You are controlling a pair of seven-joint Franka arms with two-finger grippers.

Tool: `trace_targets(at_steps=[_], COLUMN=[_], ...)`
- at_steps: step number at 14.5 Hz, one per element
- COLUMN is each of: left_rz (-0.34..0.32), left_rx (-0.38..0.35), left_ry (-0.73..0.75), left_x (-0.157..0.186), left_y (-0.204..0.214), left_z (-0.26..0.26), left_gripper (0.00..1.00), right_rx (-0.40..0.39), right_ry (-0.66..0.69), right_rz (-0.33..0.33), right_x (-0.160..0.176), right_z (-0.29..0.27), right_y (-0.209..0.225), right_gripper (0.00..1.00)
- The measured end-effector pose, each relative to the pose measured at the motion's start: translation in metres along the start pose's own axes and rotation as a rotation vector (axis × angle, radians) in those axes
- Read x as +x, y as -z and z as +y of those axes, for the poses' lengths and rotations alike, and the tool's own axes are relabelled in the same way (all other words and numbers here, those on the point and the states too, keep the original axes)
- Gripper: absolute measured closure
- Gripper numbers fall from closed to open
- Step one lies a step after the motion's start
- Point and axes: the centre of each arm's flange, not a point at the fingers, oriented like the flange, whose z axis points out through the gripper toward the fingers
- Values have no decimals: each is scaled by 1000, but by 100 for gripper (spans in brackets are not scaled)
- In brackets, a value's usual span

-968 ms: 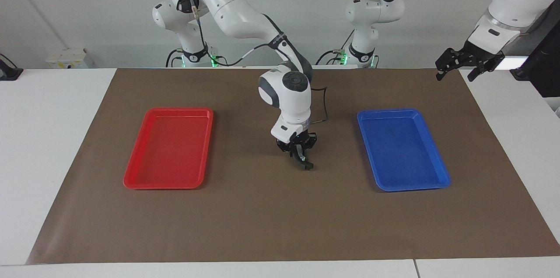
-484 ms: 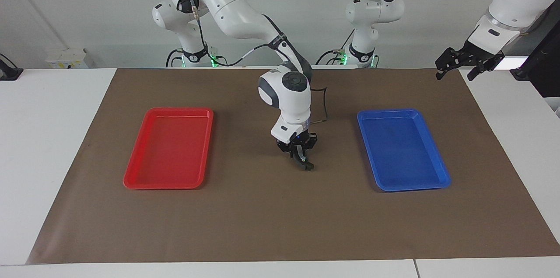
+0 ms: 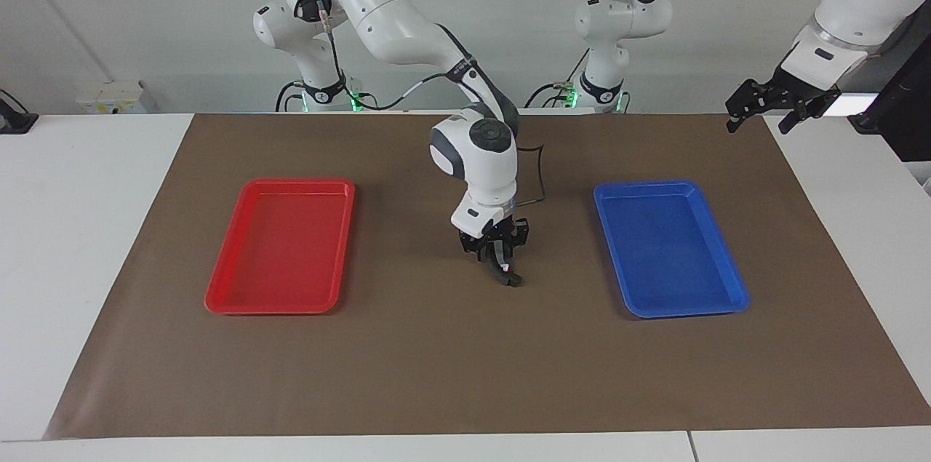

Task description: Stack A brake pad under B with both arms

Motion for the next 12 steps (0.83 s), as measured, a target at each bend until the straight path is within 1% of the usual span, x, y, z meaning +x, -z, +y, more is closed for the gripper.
trace_targets(at_steps=[1, 3, 5, 7, 9, 11, 12], left_rz=[0, 0, 0, 0, 0, 0, 0], left_rx=[0, 0, 0, 0, 0, 0, 0], left_ry=[0, 0, 0, 0, 0, 0, 0], left_x=[0, 0, 0, 0, 0, 0, 0], left_y=[0, 0, 0, 0, 0, 0, 0], left_z=[0, 0, 0, 0, 0, 0, 0], left_gripper=[0, 0, 0, 0, 0, 0, 0], right_rx=[1, 4, -6, -12, -17, -35, -50], right_ry=[0, -10, -47, -117, -202, -270, -283], right_rz=[2, 10, 25, 44, 65, 68, 53], right_x=[0, 5, 21, 45, 65, 74, 74], right_z=[0, 5, 26, 71, 129, 193, 224], right_y=[1, 10, 36, 74, 114, 147, 161], right_gripper=[1, 0, 0, 0, 0, 0, 0])
